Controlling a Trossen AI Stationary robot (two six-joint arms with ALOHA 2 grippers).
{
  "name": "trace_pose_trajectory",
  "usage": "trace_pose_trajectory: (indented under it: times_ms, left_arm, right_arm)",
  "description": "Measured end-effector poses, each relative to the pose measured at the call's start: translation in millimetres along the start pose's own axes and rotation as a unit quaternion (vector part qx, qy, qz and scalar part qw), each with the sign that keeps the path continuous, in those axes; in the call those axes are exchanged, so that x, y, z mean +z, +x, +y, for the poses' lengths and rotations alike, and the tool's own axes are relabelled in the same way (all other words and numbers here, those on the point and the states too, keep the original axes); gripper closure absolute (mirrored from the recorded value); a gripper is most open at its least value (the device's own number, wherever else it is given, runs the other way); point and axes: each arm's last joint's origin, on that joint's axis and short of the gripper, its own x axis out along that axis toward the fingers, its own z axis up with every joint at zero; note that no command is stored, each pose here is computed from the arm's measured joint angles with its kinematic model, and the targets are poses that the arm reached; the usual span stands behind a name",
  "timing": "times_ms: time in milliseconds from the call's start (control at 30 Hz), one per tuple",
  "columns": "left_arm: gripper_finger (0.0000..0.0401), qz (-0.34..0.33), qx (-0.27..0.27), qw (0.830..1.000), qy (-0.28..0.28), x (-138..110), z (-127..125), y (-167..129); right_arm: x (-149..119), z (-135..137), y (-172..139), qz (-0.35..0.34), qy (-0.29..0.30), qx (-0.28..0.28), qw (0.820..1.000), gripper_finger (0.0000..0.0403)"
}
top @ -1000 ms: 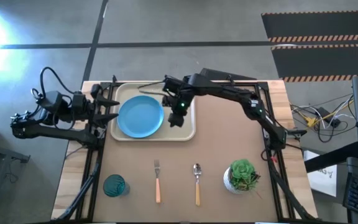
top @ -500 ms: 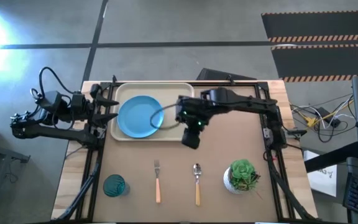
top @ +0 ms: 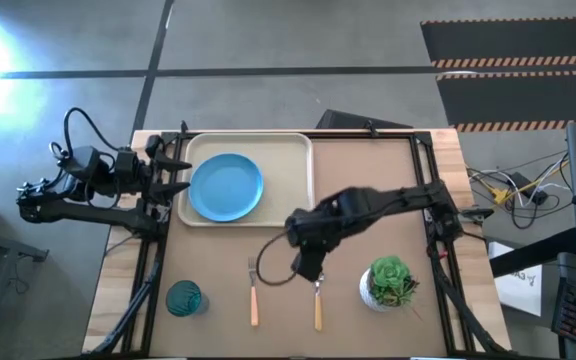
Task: Pick and place plate/cup/fork/spoon on tray
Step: Put the orange spoon on the white serving tray to the right of the light blue plate
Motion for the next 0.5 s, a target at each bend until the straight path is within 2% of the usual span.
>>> trace_pose_trajectory:
  times_ms: [133,267,500]
  left_arm:
    - [0.0216,-0.001,-0.002,1.000,0.000,0,0,0]
    - [0.0216,0.000,-0.003,1.000,0.000,0,0,0]
    - [0.0216,-0.001,-0.013,1.000,0.000,0,-1,-1]
  right_arm:
    - [-6,13,26,0.012,0.026,-0.037,0.999,0.0318]
    - [-11,16,56,0.053,0.053,-0.090,0.993,0.0318]
    - [-19,25,87,0.099,0.075,-0.097,0.988,0.0319]
